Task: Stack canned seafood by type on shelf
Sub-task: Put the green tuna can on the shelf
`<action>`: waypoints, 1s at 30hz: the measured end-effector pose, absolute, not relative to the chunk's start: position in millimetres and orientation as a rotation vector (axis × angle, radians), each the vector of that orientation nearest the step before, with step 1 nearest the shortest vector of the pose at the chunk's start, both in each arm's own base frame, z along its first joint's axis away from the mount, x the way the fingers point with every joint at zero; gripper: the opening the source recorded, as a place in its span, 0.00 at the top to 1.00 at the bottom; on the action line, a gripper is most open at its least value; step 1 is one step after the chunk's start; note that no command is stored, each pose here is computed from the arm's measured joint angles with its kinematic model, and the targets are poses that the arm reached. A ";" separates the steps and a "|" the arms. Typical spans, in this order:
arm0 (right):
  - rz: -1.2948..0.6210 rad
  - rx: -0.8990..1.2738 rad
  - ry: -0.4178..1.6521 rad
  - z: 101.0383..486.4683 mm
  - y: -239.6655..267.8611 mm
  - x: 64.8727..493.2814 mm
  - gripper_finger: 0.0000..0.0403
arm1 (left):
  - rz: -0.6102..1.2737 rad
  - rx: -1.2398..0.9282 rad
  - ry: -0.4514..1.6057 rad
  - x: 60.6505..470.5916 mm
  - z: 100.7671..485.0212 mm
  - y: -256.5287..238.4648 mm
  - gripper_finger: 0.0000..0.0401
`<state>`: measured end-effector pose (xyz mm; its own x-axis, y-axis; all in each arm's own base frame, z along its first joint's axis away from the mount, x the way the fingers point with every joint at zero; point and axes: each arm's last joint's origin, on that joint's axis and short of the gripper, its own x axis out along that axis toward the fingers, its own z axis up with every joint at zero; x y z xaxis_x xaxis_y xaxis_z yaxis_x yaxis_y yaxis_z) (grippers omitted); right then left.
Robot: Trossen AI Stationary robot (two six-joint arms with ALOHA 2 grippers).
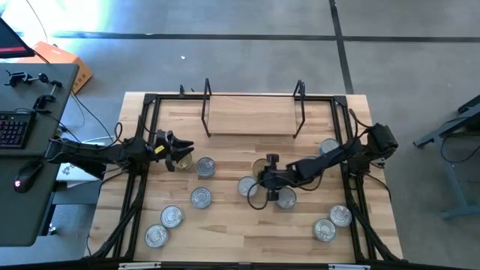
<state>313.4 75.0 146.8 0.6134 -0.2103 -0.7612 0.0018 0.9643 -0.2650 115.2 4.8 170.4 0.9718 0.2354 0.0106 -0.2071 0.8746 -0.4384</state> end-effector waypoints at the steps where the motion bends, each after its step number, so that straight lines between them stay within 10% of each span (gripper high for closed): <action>1: -0.128 -0.240 0.900 149.8 75.7 315.2 0.71 | 0.231 -0.450 -0.064 115.2 170.4 4.8 0.64; 9: -0.150 -0.274 0.974 132.0 71.0 300.2 0.57 | 0.204 -0.455 -0.039 115.4 168.5 2.2 0.64; 20: -0.272 -0.332 0.965 109.0 57.6 278.0 0.96 | 0.252 -0.430 -0.049 115.1 168.8 3.2 0.64; 30: -0.168 -0.302 0.962 137.6 62.3 275.7 0.99 | 0.259 -0.435 -0.021 115.0 165.8 3.3 0.64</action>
